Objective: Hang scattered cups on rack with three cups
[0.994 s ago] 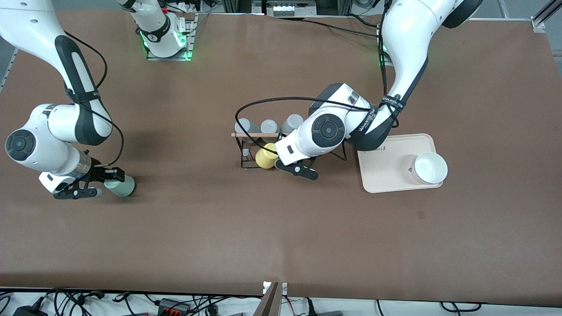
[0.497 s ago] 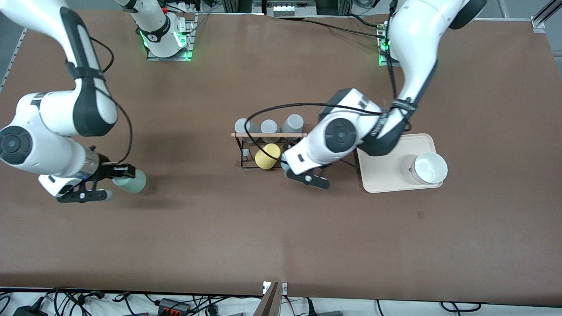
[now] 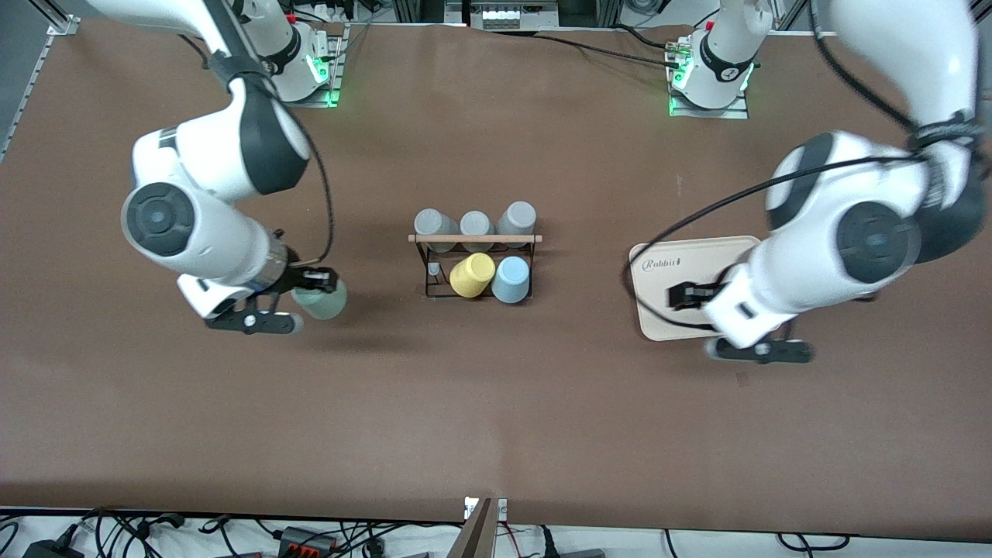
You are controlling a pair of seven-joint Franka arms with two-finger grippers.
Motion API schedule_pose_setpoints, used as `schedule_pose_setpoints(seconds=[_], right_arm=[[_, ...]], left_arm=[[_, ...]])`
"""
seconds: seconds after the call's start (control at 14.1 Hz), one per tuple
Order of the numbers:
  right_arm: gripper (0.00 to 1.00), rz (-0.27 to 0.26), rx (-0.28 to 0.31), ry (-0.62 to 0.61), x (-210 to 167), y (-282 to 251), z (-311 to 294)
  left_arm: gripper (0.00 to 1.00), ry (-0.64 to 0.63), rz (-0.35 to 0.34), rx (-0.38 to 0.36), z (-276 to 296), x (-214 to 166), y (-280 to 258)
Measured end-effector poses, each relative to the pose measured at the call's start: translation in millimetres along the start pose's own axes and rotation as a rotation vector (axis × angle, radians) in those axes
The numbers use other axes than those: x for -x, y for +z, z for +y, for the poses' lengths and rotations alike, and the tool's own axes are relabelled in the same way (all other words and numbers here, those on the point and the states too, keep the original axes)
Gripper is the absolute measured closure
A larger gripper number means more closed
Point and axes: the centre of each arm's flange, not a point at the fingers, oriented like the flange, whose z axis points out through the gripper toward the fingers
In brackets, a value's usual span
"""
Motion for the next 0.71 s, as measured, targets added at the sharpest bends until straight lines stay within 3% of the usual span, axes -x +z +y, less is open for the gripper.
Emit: schedule_pose_setpoints(seconds=[0.35,0.71], right_arm=[[0.37,-0.003,0.004,0.093,44.4,7.8,-84.9],[0.37,0.01,0.0,0.155,68.3,22.7,-128.5]], left_arm=[[0.0,-0.044,-0.109,-0.068,-23.1,65.9,-66.7],[0.0,-0.113,-0.093,-0.048,-49.3,68.9,-19.3]])
